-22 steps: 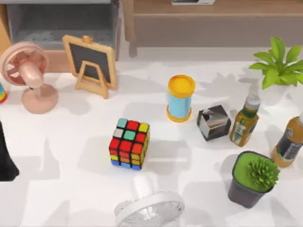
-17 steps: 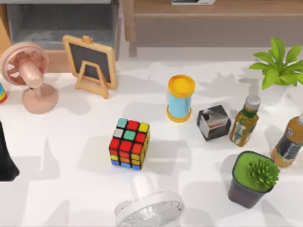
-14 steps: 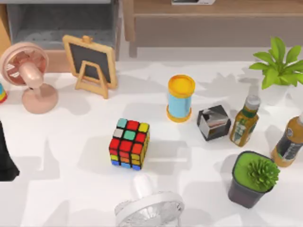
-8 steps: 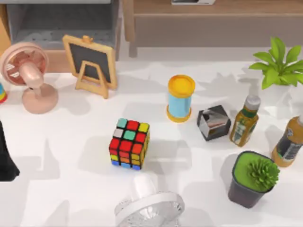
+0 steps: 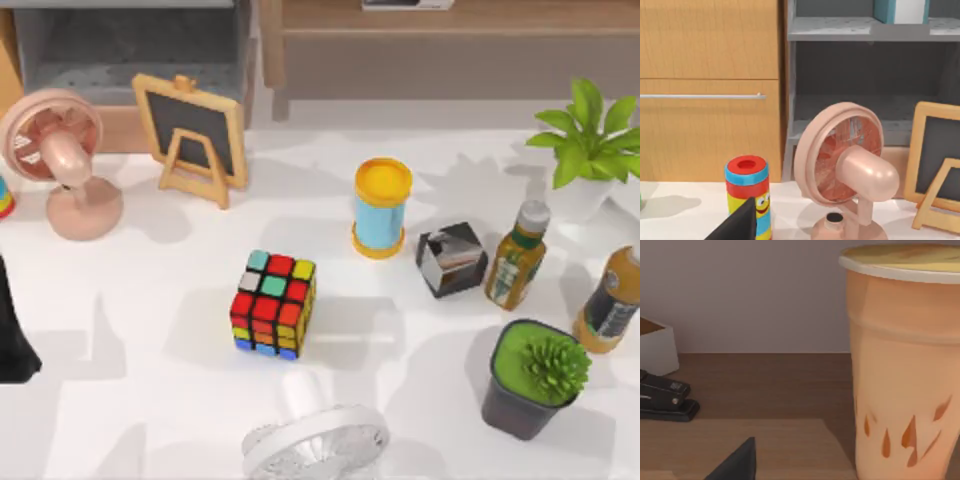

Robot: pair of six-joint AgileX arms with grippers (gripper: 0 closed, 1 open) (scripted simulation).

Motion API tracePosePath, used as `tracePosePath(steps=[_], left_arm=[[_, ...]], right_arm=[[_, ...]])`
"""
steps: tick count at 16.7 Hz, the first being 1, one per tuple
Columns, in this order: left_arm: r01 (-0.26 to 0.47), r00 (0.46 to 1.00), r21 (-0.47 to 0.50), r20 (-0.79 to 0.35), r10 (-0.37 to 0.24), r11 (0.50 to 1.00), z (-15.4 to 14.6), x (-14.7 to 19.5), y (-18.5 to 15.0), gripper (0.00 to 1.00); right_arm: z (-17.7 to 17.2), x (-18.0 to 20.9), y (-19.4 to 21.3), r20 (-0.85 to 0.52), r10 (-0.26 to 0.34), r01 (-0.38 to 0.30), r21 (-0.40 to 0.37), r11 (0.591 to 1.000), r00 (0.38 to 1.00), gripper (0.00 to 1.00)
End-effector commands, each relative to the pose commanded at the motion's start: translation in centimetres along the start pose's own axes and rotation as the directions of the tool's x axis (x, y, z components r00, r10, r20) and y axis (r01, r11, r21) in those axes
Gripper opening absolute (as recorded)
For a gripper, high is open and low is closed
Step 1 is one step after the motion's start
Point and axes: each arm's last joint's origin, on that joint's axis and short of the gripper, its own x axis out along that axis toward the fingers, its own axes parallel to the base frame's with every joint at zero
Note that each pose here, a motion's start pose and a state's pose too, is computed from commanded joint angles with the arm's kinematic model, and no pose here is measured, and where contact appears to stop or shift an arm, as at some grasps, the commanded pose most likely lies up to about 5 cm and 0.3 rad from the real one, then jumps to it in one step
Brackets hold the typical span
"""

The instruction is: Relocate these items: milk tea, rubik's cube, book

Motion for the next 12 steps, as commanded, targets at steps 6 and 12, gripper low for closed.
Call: tracePosePath(steps=[6,12], left_arm=[[0.0,1.0,0.0,0.0,0.0,1.0,0.0,0.0,0.0,1.0],[0.0,1.0,0.0,0.0,0.0,1.0,0.0,0.0,0.0,1.0]], right_arm=[[-2.4,4.2,-3.2,0.035,0.0,0.0,-0.011,1.0,0.999,1.0],[-2.5,4.3,-3.1,0.032,0.003,-0.002,-0.01,1.0,0.999,1.0]])
